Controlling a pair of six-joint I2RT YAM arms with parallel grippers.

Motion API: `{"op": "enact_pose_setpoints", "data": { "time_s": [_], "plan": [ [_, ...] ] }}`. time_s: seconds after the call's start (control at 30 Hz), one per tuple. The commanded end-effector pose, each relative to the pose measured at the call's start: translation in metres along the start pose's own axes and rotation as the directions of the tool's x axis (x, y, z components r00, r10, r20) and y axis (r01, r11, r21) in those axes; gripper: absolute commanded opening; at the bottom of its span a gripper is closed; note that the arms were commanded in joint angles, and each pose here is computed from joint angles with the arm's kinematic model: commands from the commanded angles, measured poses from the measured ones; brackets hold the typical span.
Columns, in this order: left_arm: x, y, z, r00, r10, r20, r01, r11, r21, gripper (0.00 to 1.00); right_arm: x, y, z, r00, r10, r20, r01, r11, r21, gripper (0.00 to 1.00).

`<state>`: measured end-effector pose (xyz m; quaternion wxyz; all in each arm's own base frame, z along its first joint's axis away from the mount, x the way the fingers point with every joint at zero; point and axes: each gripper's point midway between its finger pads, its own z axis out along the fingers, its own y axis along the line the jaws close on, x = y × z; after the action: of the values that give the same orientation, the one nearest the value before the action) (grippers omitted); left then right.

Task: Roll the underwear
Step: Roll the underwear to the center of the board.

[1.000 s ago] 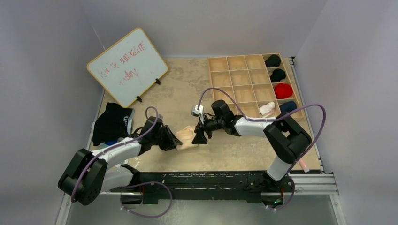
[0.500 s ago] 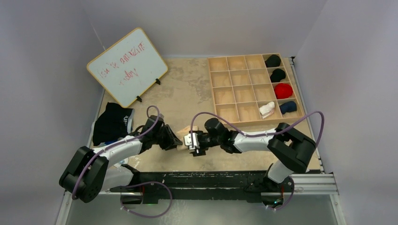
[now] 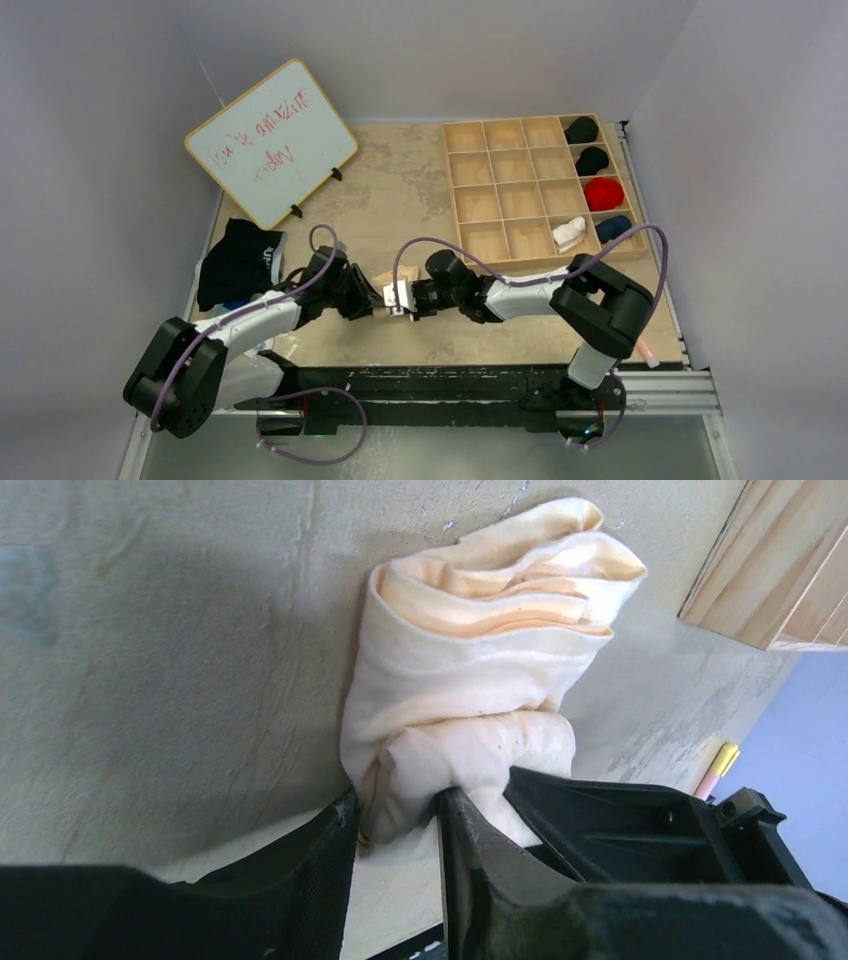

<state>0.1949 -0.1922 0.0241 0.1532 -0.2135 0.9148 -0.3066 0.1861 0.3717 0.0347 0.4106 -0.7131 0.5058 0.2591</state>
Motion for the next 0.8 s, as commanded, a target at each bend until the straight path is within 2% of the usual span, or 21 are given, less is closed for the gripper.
{"op": "enact_pose_setpoints", "data": {
  "time_s": [0.0, 0.07, 0.13, 0.27, 0.37, 0.5, 0.67, 0.77],
  "plan": [
    [-0.005, 0.001, -0.011, 0.999, 0.02, 0.05, -0.019, 1.0, -0.012, 0.36, 0.008, 0.026, 0.008, 0.975, 0.216, -0.051, -0.221, 0.967, -0.128, 0.0],
    [-0.009, 0.0, -0.018, 0.997, 0.018, 0.079, -0.016, 1.0, -0.016, 0.42, -0.003, 0.034, 0.006, 0.946, 0.325, -0.005, -0.319, 0.924, -0.21, 0.0],
    [-0.012, 0.001, -0.026, 0.994, 0.01, 0.111, -0.008, 1.0, -0.022, 0.48, -0.016, 0.04, 0.002, 0.89, 0.456, 0.021, -0.428, 0.85, -0.307, 0.0],
    [-0.02, -0.002, -0.044, 0.981, -0.005, 0.193, 0.003, 1.0, 0.01, 0.57, -0.03, 0.037, -0.004, 0.728, 0.686, 0.004, -0.612, 0.651, -0.45, 0.0],
    [-0.021, -0.002, -0.053, 0.973, -0.021, 0.229, 0.011, 0.999, 0.044, 0.6, -0.022, 0.028, -0.002, 0.605, 0.795, -0.048, -0.721, 0.521, -0.457, 0.0],
    [-0.014, -0.009, -0.054, 0.976, -0.013, 0.215, -0.015, 0.992, 0.125, 0.6, -0.004, 0.023, 0.004, 0.473, 0.874, -0.115, -0.815, 0.385, -0.433, 0.0],
    [-0.004, -0.007, -0.048, 0.985, 0.022, 0.17, -0.046, 0.989, 0.144, 0.6, 0.013, 0.018, 0.008, 0.364, 0.917, -0.167, -0.882, 0.282, -0.377, 0.01],
    [-0.002, -0.004, -0.042, 0.987, 0.023, 0.16, -0.046, 0.989, 0.143, 0.6, 0.021, 0.018, 0.011, 0.328, 0.926, -0.188, -0.903, 0.249, -0.351, 0.02]
  ]
}}
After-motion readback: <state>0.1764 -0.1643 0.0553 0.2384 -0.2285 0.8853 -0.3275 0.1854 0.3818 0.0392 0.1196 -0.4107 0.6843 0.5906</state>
